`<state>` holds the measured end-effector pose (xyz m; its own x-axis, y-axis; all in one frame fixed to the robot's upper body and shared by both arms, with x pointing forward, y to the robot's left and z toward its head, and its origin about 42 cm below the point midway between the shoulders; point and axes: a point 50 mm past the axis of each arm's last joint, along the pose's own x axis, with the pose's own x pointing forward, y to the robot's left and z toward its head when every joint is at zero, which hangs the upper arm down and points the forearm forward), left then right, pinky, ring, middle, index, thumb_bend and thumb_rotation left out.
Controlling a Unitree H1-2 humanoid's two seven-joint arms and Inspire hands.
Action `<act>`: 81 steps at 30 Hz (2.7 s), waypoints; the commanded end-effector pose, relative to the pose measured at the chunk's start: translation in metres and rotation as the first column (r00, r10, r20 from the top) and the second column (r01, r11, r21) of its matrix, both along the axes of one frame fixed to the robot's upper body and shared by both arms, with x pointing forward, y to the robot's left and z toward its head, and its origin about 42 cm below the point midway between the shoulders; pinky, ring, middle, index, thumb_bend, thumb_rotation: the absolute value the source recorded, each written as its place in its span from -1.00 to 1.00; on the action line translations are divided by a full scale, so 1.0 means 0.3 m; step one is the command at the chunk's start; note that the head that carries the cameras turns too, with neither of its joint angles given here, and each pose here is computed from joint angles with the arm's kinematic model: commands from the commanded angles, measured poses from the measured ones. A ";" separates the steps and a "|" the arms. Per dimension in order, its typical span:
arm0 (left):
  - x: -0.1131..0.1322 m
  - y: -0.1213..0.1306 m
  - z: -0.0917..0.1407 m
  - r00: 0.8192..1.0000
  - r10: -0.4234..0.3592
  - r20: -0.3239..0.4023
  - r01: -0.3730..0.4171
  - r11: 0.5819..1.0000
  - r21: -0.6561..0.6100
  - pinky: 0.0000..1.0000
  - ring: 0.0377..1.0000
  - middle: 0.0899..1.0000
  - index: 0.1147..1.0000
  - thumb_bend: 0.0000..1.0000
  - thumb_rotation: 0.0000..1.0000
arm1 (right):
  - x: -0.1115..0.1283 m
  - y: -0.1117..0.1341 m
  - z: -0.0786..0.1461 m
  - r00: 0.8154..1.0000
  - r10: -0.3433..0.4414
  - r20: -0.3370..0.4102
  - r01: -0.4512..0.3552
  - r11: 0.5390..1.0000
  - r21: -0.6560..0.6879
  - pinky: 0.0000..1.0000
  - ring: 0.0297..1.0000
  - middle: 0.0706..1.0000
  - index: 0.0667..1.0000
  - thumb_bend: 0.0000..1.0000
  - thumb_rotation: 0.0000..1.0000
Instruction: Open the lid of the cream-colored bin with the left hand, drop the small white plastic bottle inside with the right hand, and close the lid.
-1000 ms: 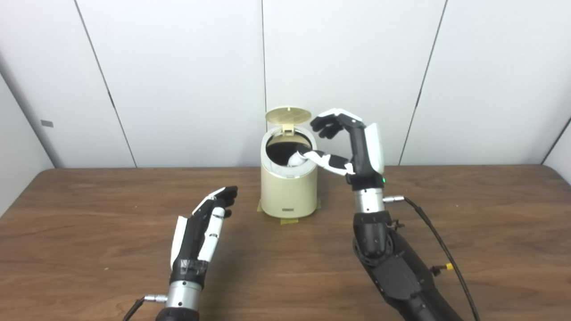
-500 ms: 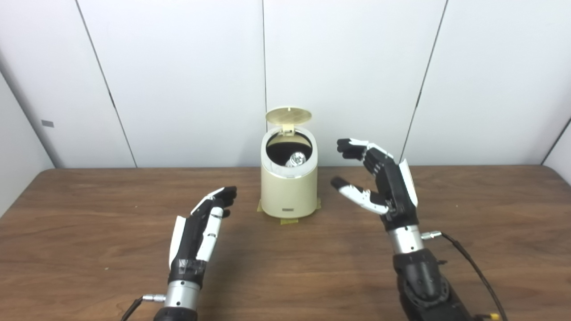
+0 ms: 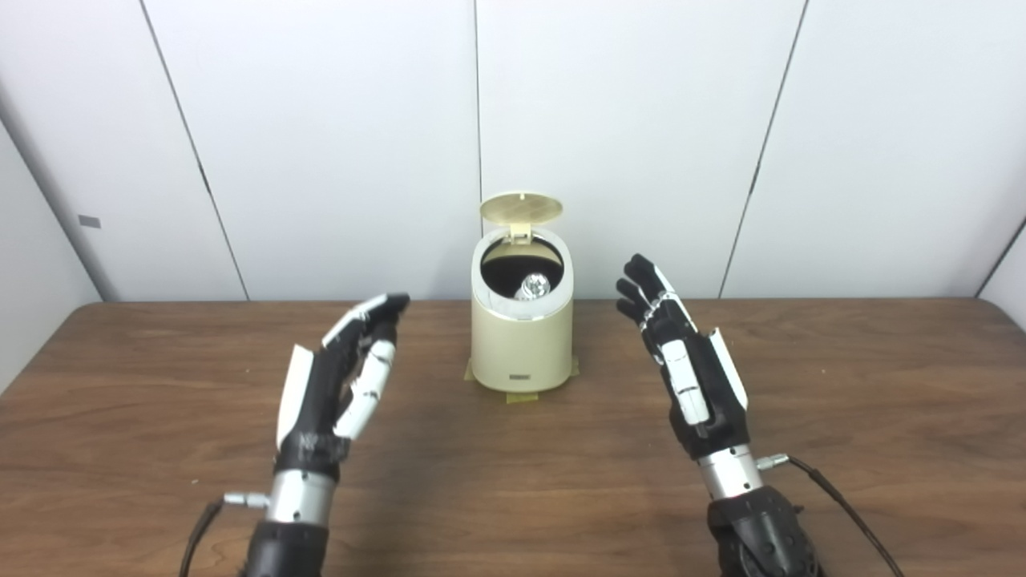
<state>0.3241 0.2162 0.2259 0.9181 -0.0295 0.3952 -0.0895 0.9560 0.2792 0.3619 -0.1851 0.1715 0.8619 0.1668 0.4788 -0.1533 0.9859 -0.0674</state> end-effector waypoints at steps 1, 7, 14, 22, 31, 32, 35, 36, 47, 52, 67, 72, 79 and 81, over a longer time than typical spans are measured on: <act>0.046 -0.010 0.154 0.991 -0.033 0.133 0.031 0.999 0.014 0.62 0.68 0.62 0.58 -0.36 0.75 | 0.018 0.010 0.102 0.994 -0.008 0.109 0.006 1.000 0.014 0.53 0.68 0.71 0.67 -0.59 0.54; 0.131 -0.022 0.365 0.969 -0.015 0.248 -0.036 0.979 0.199 0.59 0.67 0.60 0.56 -0.53 0.62 | 0.023 0.009 0.096 0.993 -0.020 0.113 0.017 1.000 0.026 0.53 0.68 0.70 0.65 -0.52 0.45; 0.217 -0.107 0.560 0.977 -0.023 0.213 -0.074 0.898 0.435 0.82 0.86 0.75 0.65 0.01 0.95 | 0.032 0.010 0.083 0.993 -0.018 0.113 0.014 0.999 0.037 0.59 0.73 0.77 0.72 -0.43 0.56; 0.297 -0.224 0.640 0.984 -0.022 0.177 -0.099 0.758 0.645 1.00 0.99 0.81 0.66 0.46 1.00 | 0.030 0.018 0.086 0.994 -0.022 0.107 0.017 0.999 0.046 0.58 0.74 0.78 0.72 -0.43 0.53; 0.366 -0.314 0.626 0.991 -0.014 0.135 -0.097 0.626 0.774 1.00 0.98 0.73 0.63 0.68 1.00 | 0.029 0.026 0.088 0.994 -0.028 0.104 0.023 0.999 0.047 0.56 0.73 0.77 0.70 -0.46 0.52; 0.374 -0.322 0.619 0.992 -0.012 0.124 -0.091 0.613 0.785 1.00 0.99 0.74 0.64 0.68 1.00 | 0.029 0.026 0.087 0.994 -0.027 0.103 0.022 0.999 0.050 0.57 0.73 0.76 0.69 -0.46 0.50; 0.391 -0.339 0.602 0.994 0.005 0.105 -0.088 0.587 0.805 1.00 1.00 0.75 0.65 0.70 1.00 | 0.027 0.027 0.089 0.995 -0.030 0.100 0.025 0.998 0.050 0.57 0.73 0.76 0.69 -0.47 0.50; 0.396 -0.342 0.596 0.995 0.013 0.098 -0.087 0.579 0.811 1.00 1.00 0.75 0.65 0.70 1.00 | 0.027 0.027 0.089 0.995 -0.033 0.097 0.028 0.998 0.051 0.57 0.73 0.76 0.70 -0.47 0.50; 0.432 -0.356 0.541 0.999 0.050 0.019 -0.043 0.541 0.840 1.00 1.00 0.83 0.68 0.78 1.00 | 0.033 0.027 0.087 0.994 -0.032 0.100 0.027 0.999 0.047 0.55 0.72 0.75 0.69 -0.48 0.55; 0.426 -0.354 0.529 0.999 0.051 0.013 -0.038 0.536 0.843 1.00 1.00 0.86 0.68 0.80 1.00 | 0.032 0.028 0.087 0.995 -0.035 0.096 0.030 0.998 0.051 0.55 0.71 0.74 0.67 -0.46 0.52; 0.377 -0.338 0.473 0.999 0.046 0.021 -0.042 0.512 0.858 1.00 1.00 0.83 0.69 0.83 1.00 | 0.035 0.026 0.085 0.995 -0.042 0.088 0.038 0.998 0.056 0.55 0.71 0.73 0.68 -0.43 0.53; 0.354 -0.332 0.444 0.999 0.037 0.020 -0.036 0.509 0.860 1.00 1.00 0.76 0.68 0.84 1.00 | 0.034 0.027 0.087 0.995 -0.043 0.091 0.038 0.998 0.059 0.55 0.71 0.74 0.68 -0.42 0.53; 0.331 -0.330 0.411 1.000 0.021 0.002 -0.012 0.493 0.870 1.00 1.00 0.74 0.66 0.80 1.00 | 0.031 0.031 0.091 0.995 -0.046 0.090 0.042 0.998 0.054 0.56 0.71 0.74 0.69 -0.43 0.55; 0.326 -0.330 0.394 1.000 0.019 -0.004 -0.006 0.487 0.873 1.00 0.99 0.74 0.66 0.79 1.00 | 0.032 0.031 0.092 0.995 -0.043 0.093 0.038 0.998 0.057 0.57 0.72 0.74 0.69 -0.43 0.54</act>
<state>0.4251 0.1184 0.3229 0.9425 -0.3244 0.0808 -0.0019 0.2363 0.9717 0.3651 -0.1792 0.1738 0.8682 0.1084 0.4843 -0.1069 0.9938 -0.0307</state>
